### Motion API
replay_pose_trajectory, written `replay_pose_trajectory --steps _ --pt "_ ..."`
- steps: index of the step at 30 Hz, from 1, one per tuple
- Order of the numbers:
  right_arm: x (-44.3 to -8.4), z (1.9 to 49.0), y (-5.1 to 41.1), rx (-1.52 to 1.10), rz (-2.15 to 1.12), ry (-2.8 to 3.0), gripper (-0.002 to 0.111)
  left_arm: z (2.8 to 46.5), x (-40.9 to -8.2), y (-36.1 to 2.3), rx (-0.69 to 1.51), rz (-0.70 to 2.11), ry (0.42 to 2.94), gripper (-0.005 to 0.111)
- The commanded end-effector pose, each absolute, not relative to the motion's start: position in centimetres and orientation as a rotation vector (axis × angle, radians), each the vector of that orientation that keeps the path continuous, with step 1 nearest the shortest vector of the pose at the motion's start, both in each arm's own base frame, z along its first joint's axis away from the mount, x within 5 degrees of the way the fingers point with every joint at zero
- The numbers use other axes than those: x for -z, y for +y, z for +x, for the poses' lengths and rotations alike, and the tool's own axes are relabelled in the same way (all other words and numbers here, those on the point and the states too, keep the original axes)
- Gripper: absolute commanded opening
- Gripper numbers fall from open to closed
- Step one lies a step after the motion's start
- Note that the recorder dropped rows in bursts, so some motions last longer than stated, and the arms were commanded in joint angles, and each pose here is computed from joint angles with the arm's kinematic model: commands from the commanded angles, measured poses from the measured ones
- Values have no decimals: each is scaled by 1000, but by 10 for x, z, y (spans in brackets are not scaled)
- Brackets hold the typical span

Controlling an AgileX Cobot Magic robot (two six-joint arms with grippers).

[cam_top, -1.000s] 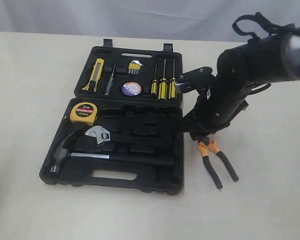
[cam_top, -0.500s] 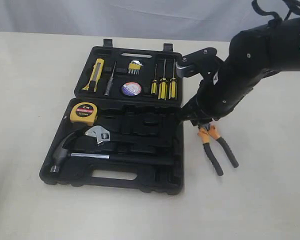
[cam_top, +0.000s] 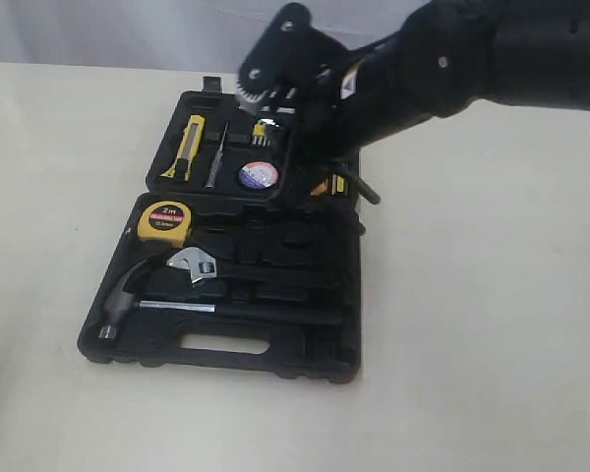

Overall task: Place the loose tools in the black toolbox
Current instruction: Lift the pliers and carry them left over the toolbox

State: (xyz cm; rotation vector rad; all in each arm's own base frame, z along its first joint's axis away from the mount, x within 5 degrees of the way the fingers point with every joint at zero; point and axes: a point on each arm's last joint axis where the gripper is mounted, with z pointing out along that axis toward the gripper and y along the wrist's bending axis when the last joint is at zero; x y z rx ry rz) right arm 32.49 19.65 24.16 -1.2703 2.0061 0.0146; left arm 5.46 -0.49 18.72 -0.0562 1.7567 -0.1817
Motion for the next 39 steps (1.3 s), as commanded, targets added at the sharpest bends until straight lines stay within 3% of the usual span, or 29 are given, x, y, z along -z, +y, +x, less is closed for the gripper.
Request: replay_pose_trajectory --steps 1,15,39 --pt "-242 321 229 53 -1430 1753 -1 55 -189 -5 190 -55 1755 0" --pt "-177 337 242 93 -1571 1794 -1 55 -189 -5 190 -55 1757 0" --pt "-145 341 245 67 -1568 1869 0 55 -189 -5 190 -55 1757 0"
